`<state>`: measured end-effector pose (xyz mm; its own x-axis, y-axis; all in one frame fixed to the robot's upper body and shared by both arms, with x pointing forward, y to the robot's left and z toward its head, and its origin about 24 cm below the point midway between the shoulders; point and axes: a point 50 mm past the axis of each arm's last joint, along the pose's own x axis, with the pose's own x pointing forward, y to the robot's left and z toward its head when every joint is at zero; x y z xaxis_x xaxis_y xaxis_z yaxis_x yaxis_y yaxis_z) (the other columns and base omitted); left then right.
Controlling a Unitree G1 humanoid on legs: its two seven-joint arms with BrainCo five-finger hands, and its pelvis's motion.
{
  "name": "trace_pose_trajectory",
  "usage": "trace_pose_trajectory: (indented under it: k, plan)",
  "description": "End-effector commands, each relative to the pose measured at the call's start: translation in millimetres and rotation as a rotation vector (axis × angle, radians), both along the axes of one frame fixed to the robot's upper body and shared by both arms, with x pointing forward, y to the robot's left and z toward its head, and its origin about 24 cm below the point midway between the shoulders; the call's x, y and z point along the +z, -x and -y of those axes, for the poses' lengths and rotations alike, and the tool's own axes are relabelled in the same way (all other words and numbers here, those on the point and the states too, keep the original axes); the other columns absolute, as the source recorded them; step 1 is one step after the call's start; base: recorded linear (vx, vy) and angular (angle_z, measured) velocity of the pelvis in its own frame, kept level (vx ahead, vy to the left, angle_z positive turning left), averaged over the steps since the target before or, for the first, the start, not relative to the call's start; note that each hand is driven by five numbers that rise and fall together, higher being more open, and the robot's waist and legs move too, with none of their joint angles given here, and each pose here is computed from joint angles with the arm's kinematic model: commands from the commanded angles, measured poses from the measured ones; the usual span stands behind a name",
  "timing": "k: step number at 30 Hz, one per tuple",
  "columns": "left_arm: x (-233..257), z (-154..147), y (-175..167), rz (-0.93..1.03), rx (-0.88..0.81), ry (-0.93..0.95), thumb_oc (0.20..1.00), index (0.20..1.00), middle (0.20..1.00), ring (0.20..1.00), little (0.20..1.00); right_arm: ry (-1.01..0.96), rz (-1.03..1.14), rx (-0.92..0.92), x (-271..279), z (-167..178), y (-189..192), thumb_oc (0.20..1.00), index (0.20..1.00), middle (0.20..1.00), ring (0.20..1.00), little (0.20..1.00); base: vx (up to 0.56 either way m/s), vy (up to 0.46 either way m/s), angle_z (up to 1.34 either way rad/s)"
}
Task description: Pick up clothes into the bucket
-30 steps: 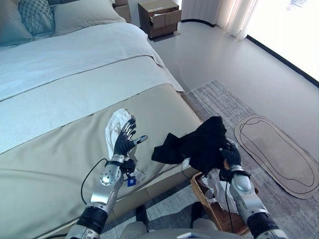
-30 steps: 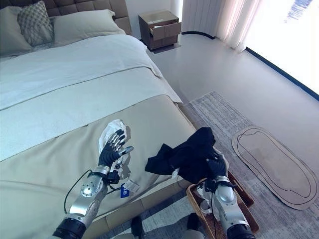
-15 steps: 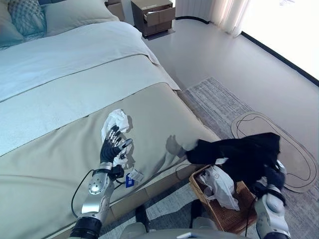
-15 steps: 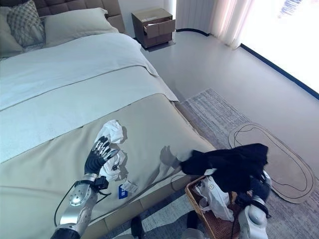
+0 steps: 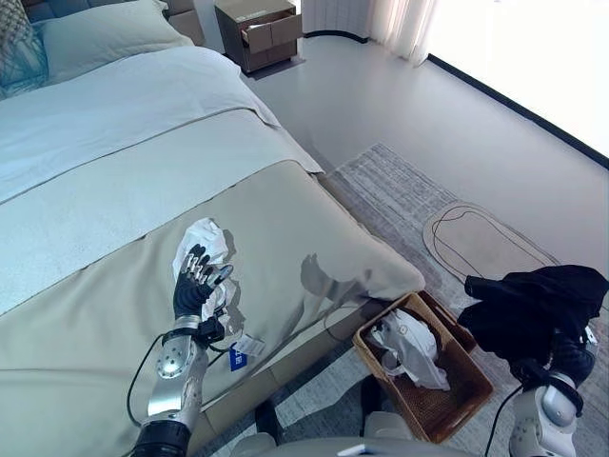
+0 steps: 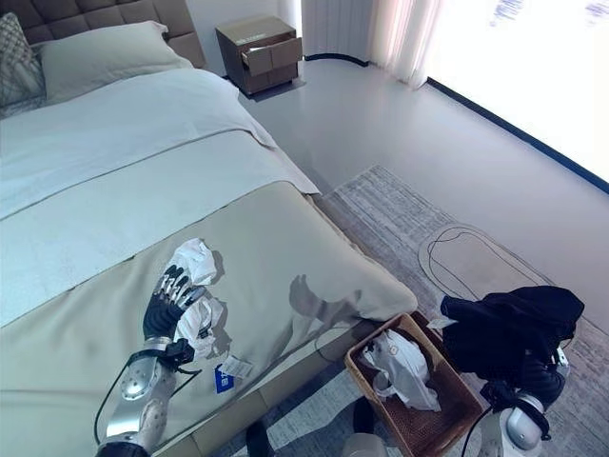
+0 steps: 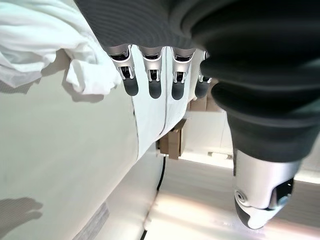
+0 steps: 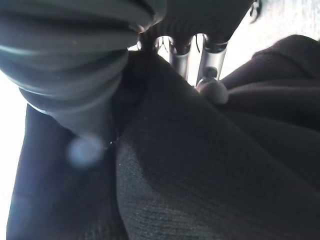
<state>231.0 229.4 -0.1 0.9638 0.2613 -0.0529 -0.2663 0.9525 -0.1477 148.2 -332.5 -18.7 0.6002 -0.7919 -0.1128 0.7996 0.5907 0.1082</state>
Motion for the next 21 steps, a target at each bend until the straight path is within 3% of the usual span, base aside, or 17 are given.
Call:
trace_pose_trajectory:
  k: [1,9,21]
  plan:
    - [23.6,-16.0,-11.3,0.127,0.052,-0.055,1.0,1.0,1.0,1.0,1.0,0.128,0.203,0.0,40.2,9.0,-10.7,0.2,0.2,0.2,0.2,0.2,0.0,0.0,0.0]
    - [31.0,-14.8,-14.8,0.16,0.055,-0.075,1.0,1.0,1.0,1.0,1.0,0.119,-0.019,0.168,9.0,-13.0,-22.5,0.2,0.2,0.2,0.2,0.2,-0.01,0.0,0.0]
    - [69.5,-14.7,-25.7,0.339,0.13,-0.092,1.0,1.0,1.0,1.0,1.0,0.055,-0.062,0.257,-5.1,-31.1,-42.3,0.2,0.2,0.2,0.2,0.2,-0.09,0.013,-0.01]
